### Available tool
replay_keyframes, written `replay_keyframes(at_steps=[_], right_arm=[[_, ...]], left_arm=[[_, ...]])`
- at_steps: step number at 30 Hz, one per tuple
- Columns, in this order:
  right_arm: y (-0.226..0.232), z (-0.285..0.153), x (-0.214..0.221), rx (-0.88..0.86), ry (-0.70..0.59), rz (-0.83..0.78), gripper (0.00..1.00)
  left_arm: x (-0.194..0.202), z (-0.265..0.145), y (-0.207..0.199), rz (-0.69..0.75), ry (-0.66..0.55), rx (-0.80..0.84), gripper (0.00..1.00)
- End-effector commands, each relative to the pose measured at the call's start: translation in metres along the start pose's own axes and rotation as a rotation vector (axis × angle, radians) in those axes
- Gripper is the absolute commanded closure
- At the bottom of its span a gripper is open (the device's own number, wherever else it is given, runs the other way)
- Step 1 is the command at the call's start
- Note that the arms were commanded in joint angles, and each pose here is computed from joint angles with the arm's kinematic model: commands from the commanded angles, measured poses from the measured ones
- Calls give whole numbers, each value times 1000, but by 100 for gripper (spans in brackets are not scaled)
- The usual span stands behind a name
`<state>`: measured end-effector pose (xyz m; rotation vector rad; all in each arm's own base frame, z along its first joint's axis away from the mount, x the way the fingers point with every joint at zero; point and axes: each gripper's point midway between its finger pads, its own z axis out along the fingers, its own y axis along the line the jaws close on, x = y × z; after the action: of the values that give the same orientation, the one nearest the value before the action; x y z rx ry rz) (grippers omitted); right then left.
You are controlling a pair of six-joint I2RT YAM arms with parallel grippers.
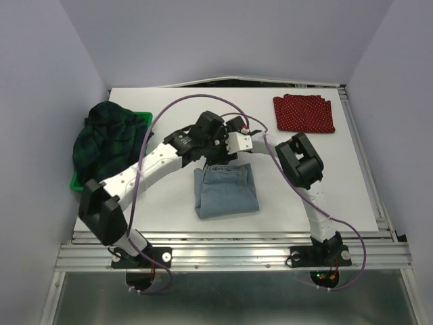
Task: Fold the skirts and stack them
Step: Fold the skirt
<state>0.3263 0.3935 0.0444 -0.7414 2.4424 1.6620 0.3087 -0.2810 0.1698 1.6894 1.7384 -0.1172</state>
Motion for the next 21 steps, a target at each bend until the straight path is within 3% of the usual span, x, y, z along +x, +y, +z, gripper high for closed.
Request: replay_keyframes(at_steps=[1,5,10,12,13,17,21], right_arm=[[-3,-6,-30,28,-58,-29,49],[5,-18,-52,31,-105,-40,49],[11,-40,-76,66,-175,-68,40],[12,-55,-91,81,-219,-72,34],[14,-64,-98,91,-243,-74,28],[14,-116,-127,114,-352,-56,17],[20,-154,-124,138,-408,-31,16]], left_arm=[[-22,-42,8,-71,-120,-73,36],[-17,-42,-27,-216,-148,62,47],[-16,-31,-72,-452,-245,210,60],[-24,-29,-71,-505,-312,212,60],[-20,-25,-74,-581,-309,232,60],[-14,-1,-69,-782,-348,336,60],[15,31,-53,-1031,-342,378,63]])
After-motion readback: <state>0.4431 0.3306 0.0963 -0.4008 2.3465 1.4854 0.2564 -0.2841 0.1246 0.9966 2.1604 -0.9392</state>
